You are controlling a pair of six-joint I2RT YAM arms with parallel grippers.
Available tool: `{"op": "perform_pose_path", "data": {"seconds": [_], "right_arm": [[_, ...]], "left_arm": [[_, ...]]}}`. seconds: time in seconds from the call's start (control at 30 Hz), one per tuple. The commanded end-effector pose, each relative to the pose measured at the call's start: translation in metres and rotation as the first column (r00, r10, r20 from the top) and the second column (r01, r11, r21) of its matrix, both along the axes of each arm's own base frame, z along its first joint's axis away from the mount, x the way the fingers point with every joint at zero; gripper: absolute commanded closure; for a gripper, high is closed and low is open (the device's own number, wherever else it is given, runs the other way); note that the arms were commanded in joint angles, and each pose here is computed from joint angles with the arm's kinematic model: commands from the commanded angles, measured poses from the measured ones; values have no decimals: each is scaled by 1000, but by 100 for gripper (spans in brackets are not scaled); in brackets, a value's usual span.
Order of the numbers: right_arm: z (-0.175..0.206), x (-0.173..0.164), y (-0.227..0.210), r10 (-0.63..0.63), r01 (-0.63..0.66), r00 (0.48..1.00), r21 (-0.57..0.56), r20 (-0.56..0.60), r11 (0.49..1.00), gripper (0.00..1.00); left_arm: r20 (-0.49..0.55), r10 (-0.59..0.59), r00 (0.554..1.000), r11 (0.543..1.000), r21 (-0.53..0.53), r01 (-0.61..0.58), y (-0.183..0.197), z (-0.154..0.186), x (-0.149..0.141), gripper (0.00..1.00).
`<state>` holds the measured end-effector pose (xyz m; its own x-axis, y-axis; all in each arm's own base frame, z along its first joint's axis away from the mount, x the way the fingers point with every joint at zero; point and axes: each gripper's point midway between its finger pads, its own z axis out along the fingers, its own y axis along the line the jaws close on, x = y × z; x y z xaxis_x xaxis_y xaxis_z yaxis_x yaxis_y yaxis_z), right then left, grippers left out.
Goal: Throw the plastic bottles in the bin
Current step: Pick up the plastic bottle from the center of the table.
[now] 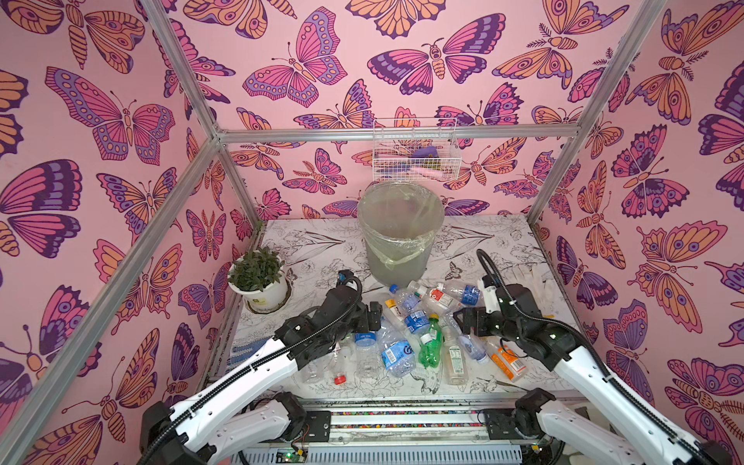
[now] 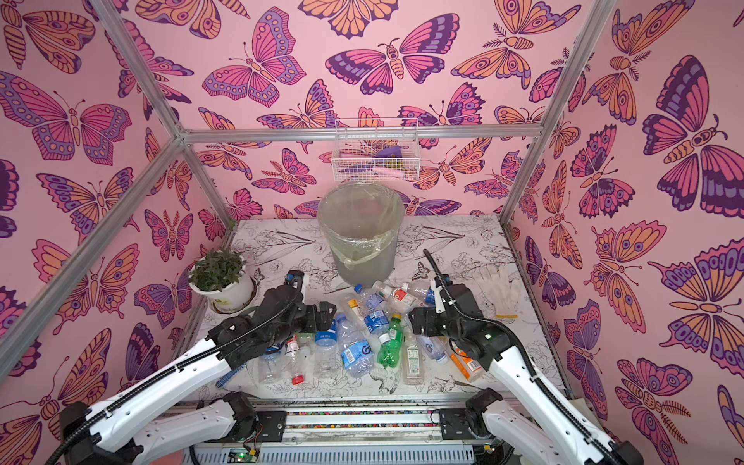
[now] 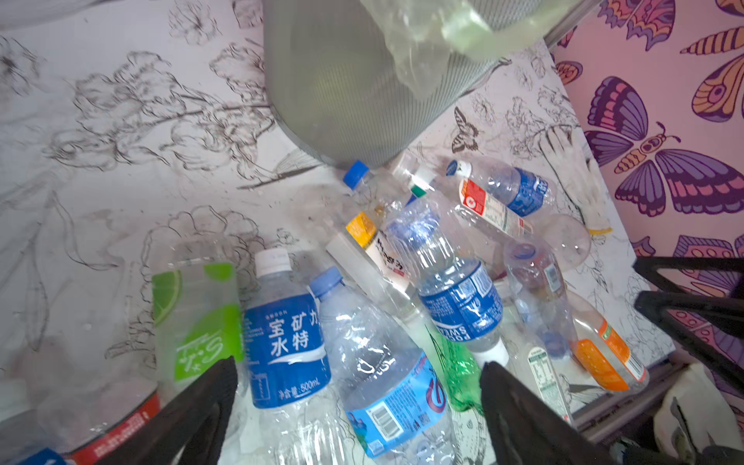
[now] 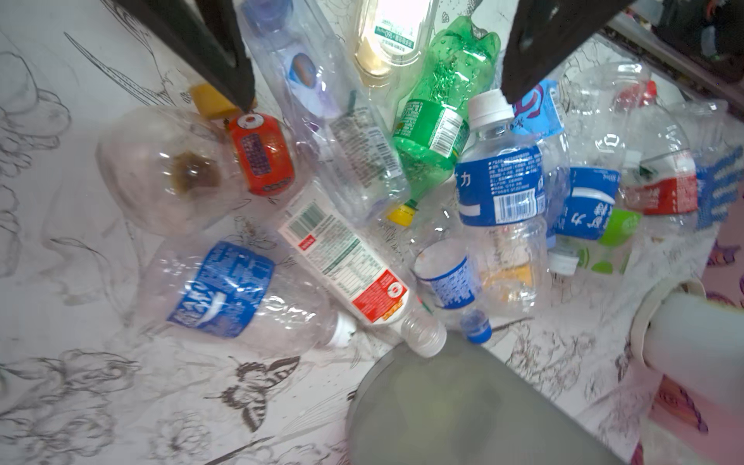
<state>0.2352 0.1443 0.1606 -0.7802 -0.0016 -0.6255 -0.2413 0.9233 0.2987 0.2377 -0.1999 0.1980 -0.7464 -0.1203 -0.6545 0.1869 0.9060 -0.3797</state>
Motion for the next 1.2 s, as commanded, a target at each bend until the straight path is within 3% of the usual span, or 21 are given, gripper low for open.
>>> {"op": "perform_pose_path", "data": {"seconds": [0.0,0.27,0.7,1.17], "right_arm": [[7,6,25,104,-101,993,-55,49,993,7],[12,12,69,212,-211,977,-22,30,977,14],[15,23,114,293,-293,956,-44,-3,955,19],[-3,24,132,322,-324,946,-113,-42,939,14]], "left_arm": [[-67,15,998,1000,-18,-16,0,-15,-10,4],[-123,4,992,996,-89,-15,1,-30,-20,5],[-254,148,956,955,-215,-205,41,-45,-15,10],[-261,281,924,944,-98,-315,82,-43,-24,11]]}}
